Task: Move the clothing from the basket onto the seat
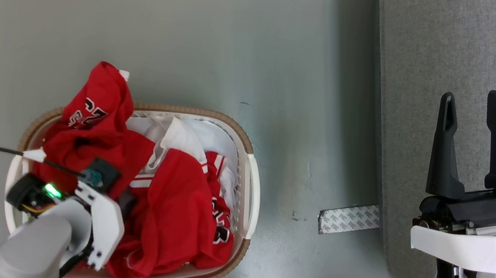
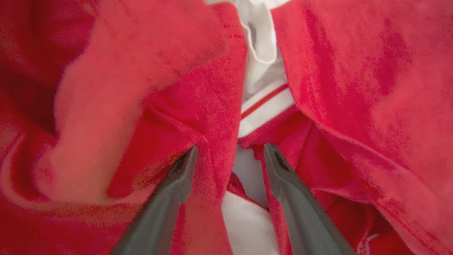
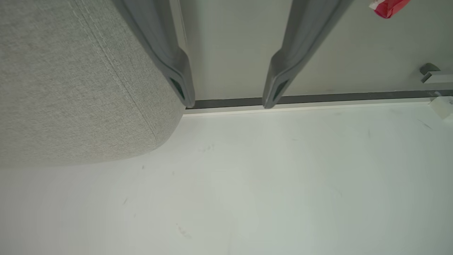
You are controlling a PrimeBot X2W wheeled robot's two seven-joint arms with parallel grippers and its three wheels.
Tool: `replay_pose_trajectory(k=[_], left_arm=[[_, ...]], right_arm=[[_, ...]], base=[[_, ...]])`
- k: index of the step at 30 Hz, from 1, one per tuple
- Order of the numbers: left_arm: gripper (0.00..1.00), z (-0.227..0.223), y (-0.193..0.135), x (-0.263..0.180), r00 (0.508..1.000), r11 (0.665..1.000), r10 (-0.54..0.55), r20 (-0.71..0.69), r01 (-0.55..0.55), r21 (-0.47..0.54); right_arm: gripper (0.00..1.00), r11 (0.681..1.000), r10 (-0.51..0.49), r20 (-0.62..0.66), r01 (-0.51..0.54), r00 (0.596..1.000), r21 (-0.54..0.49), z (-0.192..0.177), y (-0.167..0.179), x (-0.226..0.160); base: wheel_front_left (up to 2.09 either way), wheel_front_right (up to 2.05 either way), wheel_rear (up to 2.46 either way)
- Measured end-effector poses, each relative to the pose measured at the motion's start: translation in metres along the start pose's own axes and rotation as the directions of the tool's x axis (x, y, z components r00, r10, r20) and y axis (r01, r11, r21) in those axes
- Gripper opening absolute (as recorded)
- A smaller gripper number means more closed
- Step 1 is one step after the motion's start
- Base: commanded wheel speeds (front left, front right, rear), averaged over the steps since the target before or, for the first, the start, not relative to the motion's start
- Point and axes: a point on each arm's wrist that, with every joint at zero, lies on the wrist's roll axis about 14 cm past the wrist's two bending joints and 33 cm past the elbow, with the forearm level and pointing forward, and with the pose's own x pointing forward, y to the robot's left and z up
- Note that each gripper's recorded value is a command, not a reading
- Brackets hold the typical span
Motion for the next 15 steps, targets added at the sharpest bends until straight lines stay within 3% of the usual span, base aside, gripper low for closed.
replay_pose_trajectory(k=[1, 6, 15], left_arm=[[0.00, -0.002, -0.002, 0.001, 1.000, 1.000, -0.006, -0.006, 0.006, 0.002], [0.00, -0.002, -0.009, -0.002, 1.000, 0.999, -0.024, -0.002, 0.024, 0.034], [0.00, 0.022, -0.013, -0.035, 0.992, 1.000, 0.018, 0.124, -0.016, -0.019]], right_arm=[[1.00, 1.000, -0.002, -0.001, 0.002, 1.000, 0.000, 0.000, -0.001, 0.000], [1.00, 1.000, -0.002, 0.011, 0.002, 1.000, 0.001, 0.005, 0.000, 0.000], [1.00, 0.999, 0.040, 0.070, -0.040, 0.997, -0.010, 0.034, 0.016, -0.003]], base=[[0.00, 0.00, 0.00], [0.00, 0.00, 0.00], [0.00, 0.00, 0.00]])
